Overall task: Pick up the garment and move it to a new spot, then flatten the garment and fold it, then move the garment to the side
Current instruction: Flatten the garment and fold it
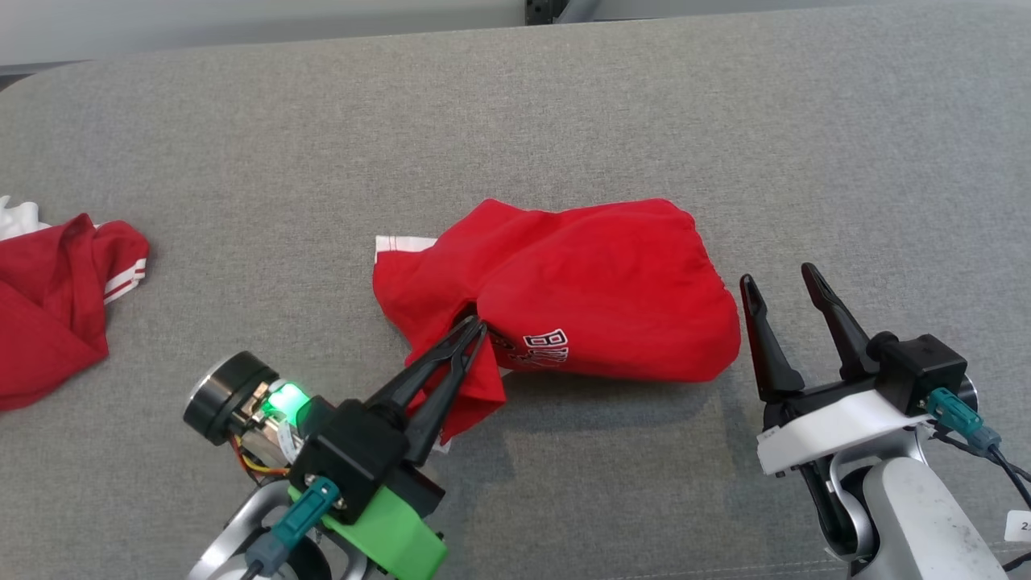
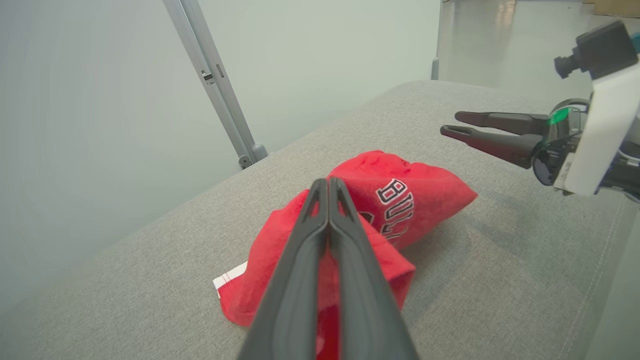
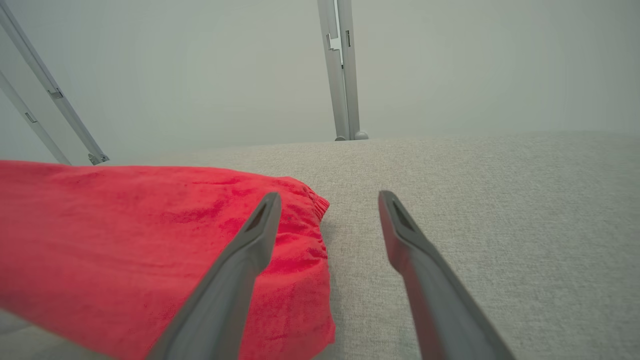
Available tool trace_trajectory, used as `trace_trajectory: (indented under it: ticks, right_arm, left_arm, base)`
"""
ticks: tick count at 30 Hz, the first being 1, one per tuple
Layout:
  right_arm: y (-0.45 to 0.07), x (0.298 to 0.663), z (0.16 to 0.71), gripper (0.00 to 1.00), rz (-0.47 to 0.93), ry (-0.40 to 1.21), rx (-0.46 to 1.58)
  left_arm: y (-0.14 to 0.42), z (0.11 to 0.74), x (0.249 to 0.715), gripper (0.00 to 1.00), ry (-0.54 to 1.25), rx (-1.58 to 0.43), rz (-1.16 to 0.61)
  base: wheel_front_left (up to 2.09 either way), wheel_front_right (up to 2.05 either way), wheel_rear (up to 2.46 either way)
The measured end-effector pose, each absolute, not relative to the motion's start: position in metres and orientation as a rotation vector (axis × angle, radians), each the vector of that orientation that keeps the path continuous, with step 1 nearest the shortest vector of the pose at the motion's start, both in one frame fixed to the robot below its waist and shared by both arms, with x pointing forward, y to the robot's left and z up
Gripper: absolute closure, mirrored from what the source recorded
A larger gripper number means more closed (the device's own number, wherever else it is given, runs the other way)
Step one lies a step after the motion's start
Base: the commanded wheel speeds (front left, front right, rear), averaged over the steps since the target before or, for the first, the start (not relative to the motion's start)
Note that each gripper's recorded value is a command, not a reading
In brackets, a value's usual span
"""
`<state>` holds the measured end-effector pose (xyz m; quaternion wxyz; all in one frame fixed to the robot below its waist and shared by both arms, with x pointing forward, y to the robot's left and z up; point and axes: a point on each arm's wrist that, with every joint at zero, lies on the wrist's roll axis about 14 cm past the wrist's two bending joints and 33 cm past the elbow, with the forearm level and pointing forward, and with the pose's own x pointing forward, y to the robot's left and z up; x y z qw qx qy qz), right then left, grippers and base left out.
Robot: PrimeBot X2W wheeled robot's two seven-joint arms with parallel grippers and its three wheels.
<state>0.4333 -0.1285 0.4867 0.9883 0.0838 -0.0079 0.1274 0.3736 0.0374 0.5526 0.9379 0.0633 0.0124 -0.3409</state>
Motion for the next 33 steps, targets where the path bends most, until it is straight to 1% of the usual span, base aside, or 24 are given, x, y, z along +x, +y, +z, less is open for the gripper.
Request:
trace_trajectory:
  ticks: [3, 6, 14, 20, 25, 33]
  right_arm:
    - [-0.125, 0.435, 0.486, 0.0, 0.266, -0.013, 0.17]
    - [-0.122, 0.436, 0.486, 0.0, 0.273, -0.012, 0.171]
    - [-0.137, 0.435, 0.486, 0.0, 0.233, -0.014, 0.164]
    - [-0.149, 0.436, 0.475, 0.0, 0.192, 0.011, 0.17]
    - [-0.156, 0.438, 0.464, 0.0, 0.167, 0.033, 0.169]
    - [-0.164, 0.44, 0.454, 0.0, 0.143, 0.055, 0.166]
  left_arm:
    - [0.045, 0.558, 0.377, 1.0, 0.02, 0.13, -0.665]
    - [0.055, 0.549, 0.387, 1.0, 0.052, 0.127, -0.629]
    - [0.065, 0.513, 0.425, 1.0, 0.124, 0.079, -0.578]
    - [0.066, 0.479, 0.456, 1.0, 0.182, 0.042, -0.556]
    - [0.072, 0.448, 0.481, 1.0, 0.233, -0.004, -0.503]
    - [0.087, 0.418, 0.496, 1.0, 0.266, -0.082, -0.412]
  base:
    - [0.0, 0.0, 0.0]
    - [0.0, 0.0, 0.0]
    - [0.0, 0.0, 0.0]
    - [0.0, 0.0, 0.0]
    - [0.0, 0.0, 0.0]
    - [0.0, 0.0, 0.0]
